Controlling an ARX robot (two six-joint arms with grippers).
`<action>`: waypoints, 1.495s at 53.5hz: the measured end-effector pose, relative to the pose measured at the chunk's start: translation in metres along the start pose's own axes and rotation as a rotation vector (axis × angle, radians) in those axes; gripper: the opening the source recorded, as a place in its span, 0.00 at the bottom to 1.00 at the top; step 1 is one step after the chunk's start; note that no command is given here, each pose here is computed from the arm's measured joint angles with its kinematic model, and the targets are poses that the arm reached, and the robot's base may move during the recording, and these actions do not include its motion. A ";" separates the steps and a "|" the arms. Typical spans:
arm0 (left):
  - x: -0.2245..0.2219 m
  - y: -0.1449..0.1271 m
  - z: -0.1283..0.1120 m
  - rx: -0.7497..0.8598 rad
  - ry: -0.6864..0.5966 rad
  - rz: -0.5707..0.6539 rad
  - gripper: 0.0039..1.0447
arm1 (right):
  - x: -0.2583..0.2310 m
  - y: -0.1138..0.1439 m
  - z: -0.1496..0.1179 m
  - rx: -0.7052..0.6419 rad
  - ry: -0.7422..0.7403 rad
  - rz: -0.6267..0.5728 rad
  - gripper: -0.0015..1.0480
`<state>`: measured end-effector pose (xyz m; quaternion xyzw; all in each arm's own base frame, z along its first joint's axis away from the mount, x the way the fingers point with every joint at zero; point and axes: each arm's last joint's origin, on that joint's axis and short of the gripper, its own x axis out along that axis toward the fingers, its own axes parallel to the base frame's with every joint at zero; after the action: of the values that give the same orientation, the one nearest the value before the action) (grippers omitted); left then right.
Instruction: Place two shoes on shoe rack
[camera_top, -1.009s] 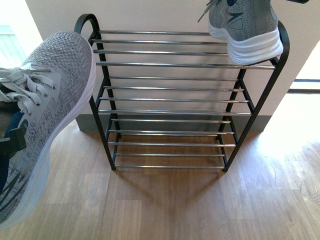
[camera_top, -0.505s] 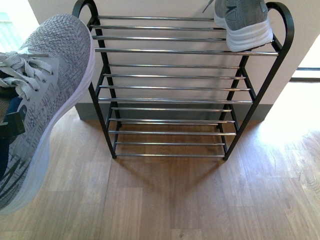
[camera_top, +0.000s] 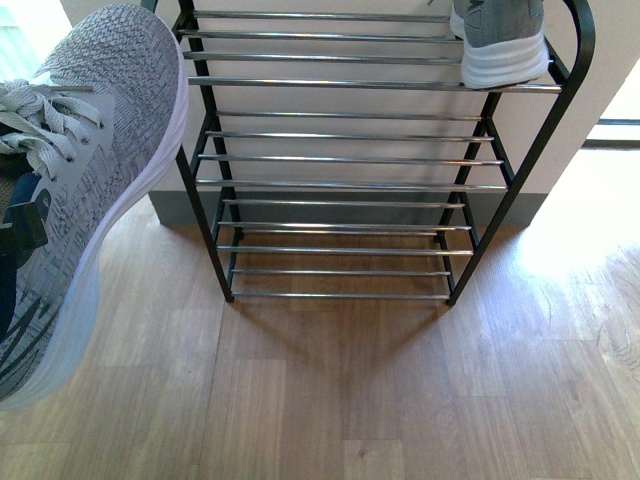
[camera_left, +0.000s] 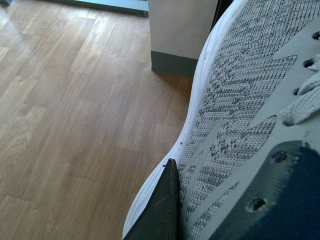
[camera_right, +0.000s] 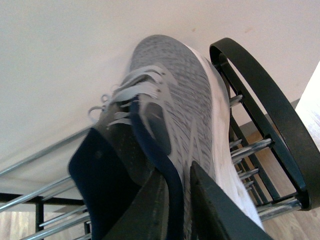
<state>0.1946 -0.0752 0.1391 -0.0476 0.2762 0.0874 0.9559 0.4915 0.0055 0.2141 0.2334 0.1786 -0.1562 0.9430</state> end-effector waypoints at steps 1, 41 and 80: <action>0.000 0.000 0.000 0.000 0.000 0.000 0.01 | 0.000 0.000 0.000 -0.001 -0.002 0.002 0.20; 0.000 0.000 0.000 0.000 0.000 0.000 0.01 | -0.151 -0.039 0.033 -0.169 0.004 0.441 0.91; 0.000 0.000 0.000 0.000 0.000 0.000 0.01 | -0.288 -0.177 -0.009 -0.303 -0.206 0.392 0.87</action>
<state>0.1946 -0.0752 0.1391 -0.0476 0.2763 0.0872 0.9559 0.1666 -0.0781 0.2570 0.1029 0.0546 0.0351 0.9926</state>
